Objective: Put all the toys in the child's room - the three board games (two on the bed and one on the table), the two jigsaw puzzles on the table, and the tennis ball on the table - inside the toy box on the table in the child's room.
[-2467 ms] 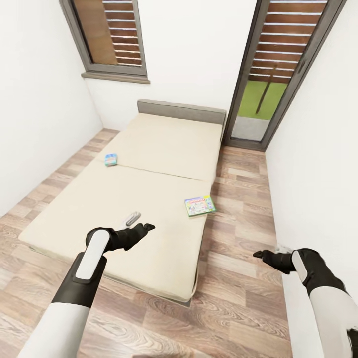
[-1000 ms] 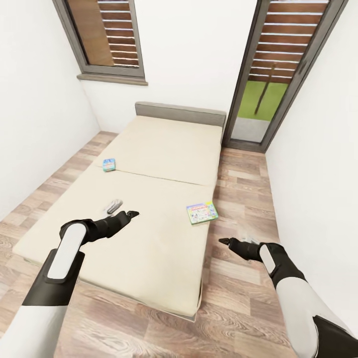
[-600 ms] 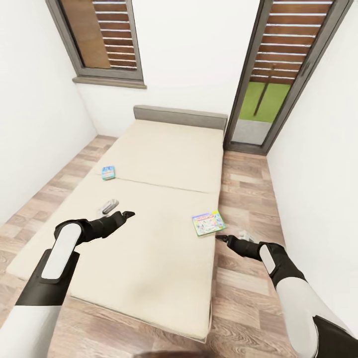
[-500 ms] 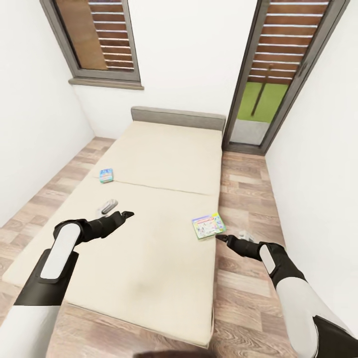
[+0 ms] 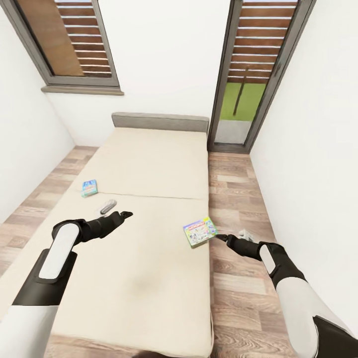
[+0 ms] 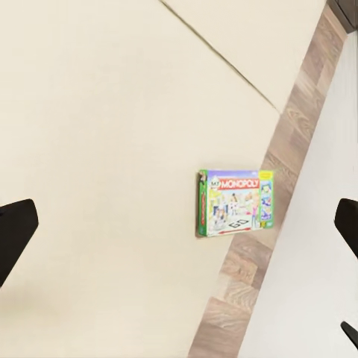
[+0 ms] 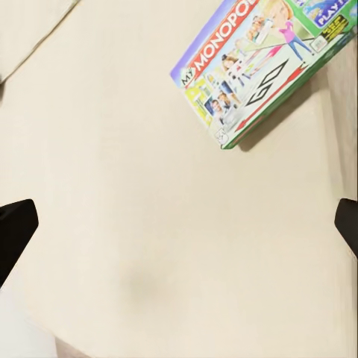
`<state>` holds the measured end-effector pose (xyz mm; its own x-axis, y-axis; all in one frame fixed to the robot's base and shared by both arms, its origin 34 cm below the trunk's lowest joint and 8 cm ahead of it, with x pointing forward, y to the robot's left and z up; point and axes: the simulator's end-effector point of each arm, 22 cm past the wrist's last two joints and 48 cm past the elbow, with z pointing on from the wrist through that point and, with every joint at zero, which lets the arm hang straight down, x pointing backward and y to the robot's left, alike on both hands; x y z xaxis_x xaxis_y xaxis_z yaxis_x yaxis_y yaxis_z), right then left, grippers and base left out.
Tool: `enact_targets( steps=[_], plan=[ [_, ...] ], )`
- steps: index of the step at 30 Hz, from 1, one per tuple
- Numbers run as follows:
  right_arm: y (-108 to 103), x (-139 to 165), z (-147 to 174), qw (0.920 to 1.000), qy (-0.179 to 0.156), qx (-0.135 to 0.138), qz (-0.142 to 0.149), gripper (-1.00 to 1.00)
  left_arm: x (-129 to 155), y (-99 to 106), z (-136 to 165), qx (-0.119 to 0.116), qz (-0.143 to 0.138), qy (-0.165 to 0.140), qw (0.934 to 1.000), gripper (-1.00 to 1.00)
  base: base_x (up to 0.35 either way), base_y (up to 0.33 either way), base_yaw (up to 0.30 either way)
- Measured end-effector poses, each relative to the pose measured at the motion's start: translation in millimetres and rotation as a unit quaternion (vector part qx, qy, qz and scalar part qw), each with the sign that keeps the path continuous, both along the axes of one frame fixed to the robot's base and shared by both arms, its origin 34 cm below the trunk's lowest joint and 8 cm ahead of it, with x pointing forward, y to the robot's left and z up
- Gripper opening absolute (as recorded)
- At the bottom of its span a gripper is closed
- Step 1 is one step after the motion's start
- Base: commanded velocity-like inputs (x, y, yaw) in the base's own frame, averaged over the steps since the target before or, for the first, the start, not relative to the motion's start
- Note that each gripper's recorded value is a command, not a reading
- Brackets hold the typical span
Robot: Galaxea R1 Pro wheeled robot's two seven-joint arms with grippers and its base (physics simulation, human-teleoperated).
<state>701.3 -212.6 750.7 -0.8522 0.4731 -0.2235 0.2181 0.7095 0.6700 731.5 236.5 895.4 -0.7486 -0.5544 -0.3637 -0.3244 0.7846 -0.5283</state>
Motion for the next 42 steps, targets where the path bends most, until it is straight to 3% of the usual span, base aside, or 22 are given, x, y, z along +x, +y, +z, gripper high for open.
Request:
enact_targets(
  steps=[42],
  plan=[
    [-0.8,1.0,2.1,1.0,-0.002,-0.002,0.0,1.0,0.5,1.0,2.2,0.001,0.0,-0.002,1.0,1.0,0.005,0.004,-0.031]
  ],
)
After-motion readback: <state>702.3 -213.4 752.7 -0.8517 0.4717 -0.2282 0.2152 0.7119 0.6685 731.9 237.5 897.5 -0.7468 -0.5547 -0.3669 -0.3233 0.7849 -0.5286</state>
